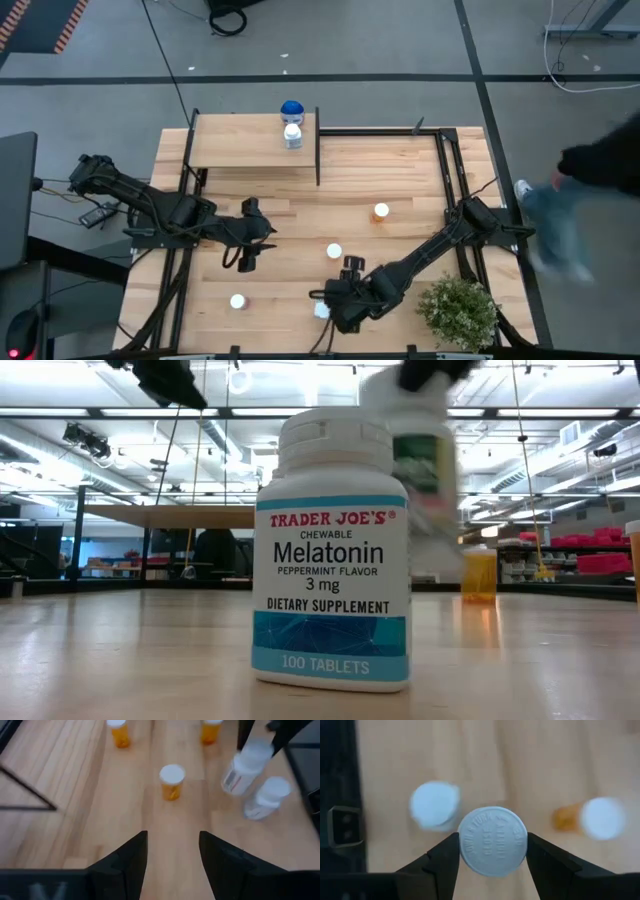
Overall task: Pick and place medicine bottles onto shelf by color
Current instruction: Put the white pill bottle on the shelf
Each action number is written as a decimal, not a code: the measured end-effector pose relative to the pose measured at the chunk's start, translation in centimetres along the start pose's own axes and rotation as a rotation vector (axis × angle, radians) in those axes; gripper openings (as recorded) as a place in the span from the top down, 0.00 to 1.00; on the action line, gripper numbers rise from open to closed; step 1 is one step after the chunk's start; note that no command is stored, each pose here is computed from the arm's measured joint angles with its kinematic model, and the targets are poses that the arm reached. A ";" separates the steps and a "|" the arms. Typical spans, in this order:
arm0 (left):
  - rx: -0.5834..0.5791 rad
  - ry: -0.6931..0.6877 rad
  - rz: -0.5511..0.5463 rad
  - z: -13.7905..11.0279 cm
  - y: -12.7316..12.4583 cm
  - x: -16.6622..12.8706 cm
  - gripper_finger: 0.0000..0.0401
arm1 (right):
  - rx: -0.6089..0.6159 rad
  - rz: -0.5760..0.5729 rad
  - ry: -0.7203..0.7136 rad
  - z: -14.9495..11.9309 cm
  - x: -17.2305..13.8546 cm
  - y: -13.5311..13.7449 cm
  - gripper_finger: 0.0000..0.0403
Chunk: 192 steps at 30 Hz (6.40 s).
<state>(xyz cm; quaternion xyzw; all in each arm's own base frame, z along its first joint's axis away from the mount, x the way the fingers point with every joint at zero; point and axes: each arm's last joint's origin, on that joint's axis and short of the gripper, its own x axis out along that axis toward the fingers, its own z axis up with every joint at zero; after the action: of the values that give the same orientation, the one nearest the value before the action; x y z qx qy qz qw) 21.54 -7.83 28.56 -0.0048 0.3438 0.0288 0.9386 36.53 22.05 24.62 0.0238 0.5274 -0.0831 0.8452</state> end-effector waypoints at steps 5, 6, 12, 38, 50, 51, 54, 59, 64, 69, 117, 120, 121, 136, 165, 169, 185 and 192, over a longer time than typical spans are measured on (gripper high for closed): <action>0.001 0.047 0.019 -0.5 0.2 0.0 0.55 | -0.011 -0.027 -0.007 2.4 -0.4 -2.5 0.47; 0.003 0.052 0.021 -0.5 0.2 0.0 0.55 | -0.016 -0.020 -0.025 3.1 -0.3 -3.0 0.47; 0.020 0.104 0.036 -1.1 0.4 -0.1 0.55 | -0.053 -0.033 -0.098 6.4 1.1 -7.1 0.47; 0.002 0.147 0.094 -2.1 -0.4 -0.7 0.57 | -0.069 0.063 -0.290 11.1 5.8 -17.6 0.47; -0.030 0.141 0.094 -2.0 -0.4 -0.7 0.57 | -0.085 0.077 -0.198 10.4 9.0 -17.4 0.47; -0.030 0.141 0.094 -2.0 -0.4 -0.7 0.57 | -0.087 0.079 -0.202 10.5 9.1 -17.3 0.47; -0.031 0.134 0.091 -2.0 -0.4 -0.7 0.57 | -0.086 0.083 -0.216 10.6 9.0 -17.2 0.47; -0.028 0.128 0.089 -1.9 -0.4 -0.7 0.57 | -0.086 0.081 -0.201 10.5 8.9 -17.3 0.47; -0.030 0.125 0.087 -1.9 -0.5 -0.7 0.57 | -0.089 0.101 -0.179 10.3 9.0 -17.3 0.43; -0.030 0.126 0.088 -1.9 -0.5 -0.6 0.57 | -0.081 0.102 -0.183 10.3 9.0 -17.3 0.40; -0.003 0.361 -0.098 1.0 6.7 9.1 0.18 | -0.014 0.001 -0.084 0.7 2.4 -0.1 0.24; 0.015 0.371 -0.101 1.8 6.2 9.5 0.18 | -0.027 -0.009 -0.097 0.3 2.1 0.5 0.24; 0.017 0.381 -0.099 1.9 6.2 9.7 0.18 | -0.027 -0.012 -0.100 0.1 2.0 0.7 0.24; 0.017 0.560 0.000 0.2 6.4 12.3 0.18 | -0.014 -0.074 -0.133 -0.6 1.7 1.2 0.24; 0.038 0.558 -0.005 0.2 5.8 12.0 0.49 | -0.026 -0.079 -0.127 -0.6 1.7 1.2 0.24; 0.040 0.603 -0.001 0.0 6.1 11.2 0.49 | -0.034 -0.080 -0.126 -0.7 1.7 1.2 0.24; 0.087 0.525 0.131 10.3 9.5 2.1 0.48 | -0.038 -0.074 -0.127 -0.9 1.6 1.5 0.24; 0.081 0.485 0.232 12.6 13.6 -1.5 0.48 | -0.042 -0.068 -0.128 -1.2 1.4 1.9 0.24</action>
<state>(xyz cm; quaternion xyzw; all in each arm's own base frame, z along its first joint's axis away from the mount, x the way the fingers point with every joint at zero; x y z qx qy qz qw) 27.74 6.03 39.24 0.0655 0.5578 0.1202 0.8186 36.41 23.88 22.75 -0.0172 0.4742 -0.1023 0.8743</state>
